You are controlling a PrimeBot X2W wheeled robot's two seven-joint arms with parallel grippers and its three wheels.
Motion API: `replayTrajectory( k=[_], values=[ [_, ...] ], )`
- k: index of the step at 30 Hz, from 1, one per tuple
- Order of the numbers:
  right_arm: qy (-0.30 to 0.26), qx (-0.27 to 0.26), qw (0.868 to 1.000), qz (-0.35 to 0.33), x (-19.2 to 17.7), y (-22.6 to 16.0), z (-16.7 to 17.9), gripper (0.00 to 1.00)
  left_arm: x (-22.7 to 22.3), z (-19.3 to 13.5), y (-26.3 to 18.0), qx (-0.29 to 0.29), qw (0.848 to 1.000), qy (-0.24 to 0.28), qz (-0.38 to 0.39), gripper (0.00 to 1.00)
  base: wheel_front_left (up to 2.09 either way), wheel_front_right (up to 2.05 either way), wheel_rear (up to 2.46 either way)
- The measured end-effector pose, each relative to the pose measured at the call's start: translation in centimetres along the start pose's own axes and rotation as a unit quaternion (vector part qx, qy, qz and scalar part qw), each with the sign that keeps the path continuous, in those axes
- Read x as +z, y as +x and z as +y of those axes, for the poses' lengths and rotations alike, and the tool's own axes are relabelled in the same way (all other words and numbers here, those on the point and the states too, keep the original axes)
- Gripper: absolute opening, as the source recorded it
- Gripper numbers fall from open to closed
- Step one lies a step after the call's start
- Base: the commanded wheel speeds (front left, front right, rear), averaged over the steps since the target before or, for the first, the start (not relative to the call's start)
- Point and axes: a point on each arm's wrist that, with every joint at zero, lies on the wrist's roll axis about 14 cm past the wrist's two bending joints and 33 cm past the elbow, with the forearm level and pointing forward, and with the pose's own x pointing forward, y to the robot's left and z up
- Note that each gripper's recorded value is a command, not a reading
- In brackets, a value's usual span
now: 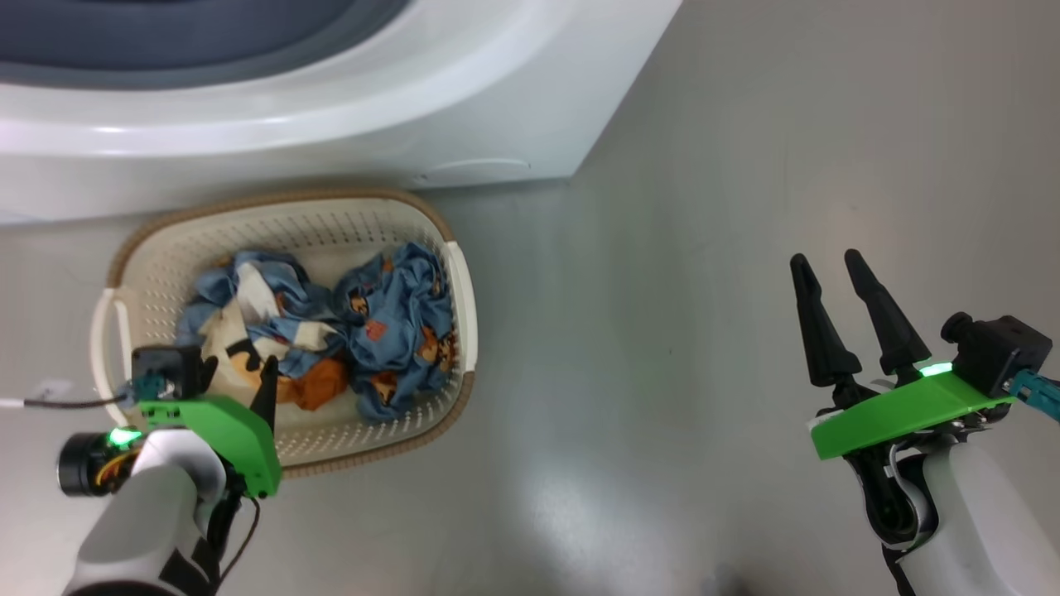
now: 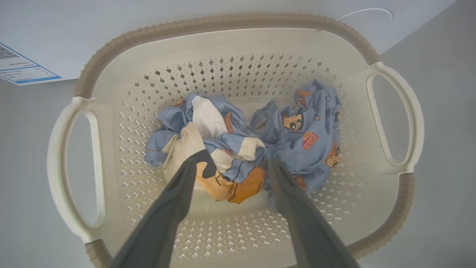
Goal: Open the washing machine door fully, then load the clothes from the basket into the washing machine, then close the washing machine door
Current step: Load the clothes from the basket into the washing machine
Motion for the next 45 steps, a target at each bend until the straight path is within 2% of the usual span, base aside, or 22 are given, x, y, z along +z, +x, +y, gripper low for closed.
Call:
replayTrajectory(
  k=[15, 32, 45],
  values=[
    [-0.004, -0.005, 0.999, 0.045, -3.9, 1.3, -0.8, 1.00, -2.2, 0.1, 4.6, -0.011, 0.998, 0.008, 0.068, 1.00, 0.00, 0.00, 0.00],
    [-0.009, -0.004, 0.998, 0.066, -6.4, 2.6, -1.3, 1.00, -3.8, 1.9, 8.3, 0.010, 0.993, 0.008, 0.117, 1.00, 0.00, 0.00, 0.00],
    [-0.010, -0.005, 0.997, 0.074, -7.6, 3.3, -1.5, 1.00, -5.3, 1.9, 10.0, 0.006, 0.989, 0.012, 0.148, 1.00, 0.00, 0.00, 0.00]
  ],
)
